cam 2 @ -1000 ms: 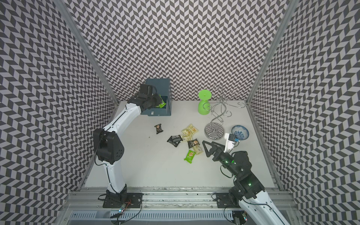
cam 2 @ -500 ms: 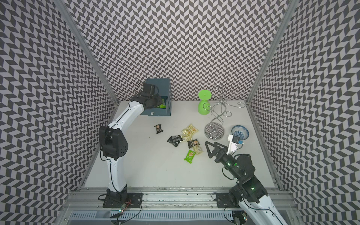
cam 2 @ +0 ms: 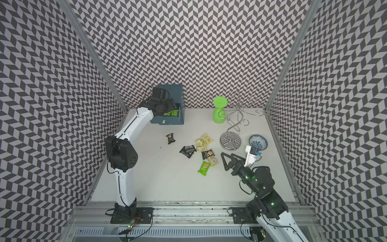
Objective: Place the cookies into the drawer by color
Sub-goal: Pick up the cookie at the center of the board.
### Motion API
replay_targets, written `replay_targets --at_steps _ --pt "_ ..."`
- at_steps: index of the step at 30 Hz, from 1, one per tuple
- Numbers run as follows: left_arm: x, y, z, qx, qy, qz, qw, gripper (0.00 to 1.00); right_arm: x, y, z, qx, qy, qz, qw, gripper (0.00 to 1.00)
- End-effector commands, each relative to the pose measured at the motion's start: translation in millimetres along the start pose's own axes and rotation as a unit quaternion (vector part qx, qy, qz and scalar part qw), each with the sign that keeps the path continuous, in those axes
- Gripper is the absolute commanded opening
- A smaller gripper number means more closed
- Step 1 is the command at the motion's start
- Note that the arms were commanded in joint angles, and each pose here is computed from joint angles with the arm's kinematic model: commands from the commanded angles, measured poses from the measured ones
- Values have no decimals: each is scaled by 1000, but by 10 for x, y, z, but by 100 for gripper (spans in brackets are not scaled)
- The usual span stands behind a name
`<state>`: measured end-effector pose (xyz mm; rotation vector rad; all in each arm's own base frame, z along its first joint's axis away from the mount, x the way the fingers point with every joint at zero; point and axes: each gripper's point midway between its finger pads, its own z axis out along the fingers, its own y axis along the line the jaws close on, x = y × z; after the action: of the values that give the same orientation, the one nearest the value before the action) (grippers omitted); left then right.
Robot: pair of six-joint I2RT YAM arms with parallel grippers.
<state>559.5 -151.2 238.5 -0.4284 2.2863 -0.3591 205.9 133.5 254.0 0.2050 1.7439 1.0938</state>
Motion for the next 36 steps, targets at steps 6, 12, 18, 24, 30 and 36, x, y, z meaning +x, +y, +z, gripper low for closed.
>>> replay_targets --at_steps 6,12,18,24,30,36 --pt "-180 -65 -226 14 -20 6 1000 100 -75 90 5 -19 -16 -2 1000 99" --pt "-312 -222 -505 51 -36 12 998 100 -82 110 25 -23 -16 -4 1000 100" --pt "-513 -426 -955 100 -65 17 993 100 -83 119 68 -23 -12 -8 1000 100" --pt "-576 -626 -1440 150 -85 41 984 99 -76 123 109 -26 -9 -7 1000 100" --pt "-204 -1016 -1910 267 -62 136 952 98 -91 122 133 -25 -13 -11 1000 99" --pt "323 -1123 -2171 274 -57 235 931 98 -77 112 187 -23 -7 -10 1000 100"
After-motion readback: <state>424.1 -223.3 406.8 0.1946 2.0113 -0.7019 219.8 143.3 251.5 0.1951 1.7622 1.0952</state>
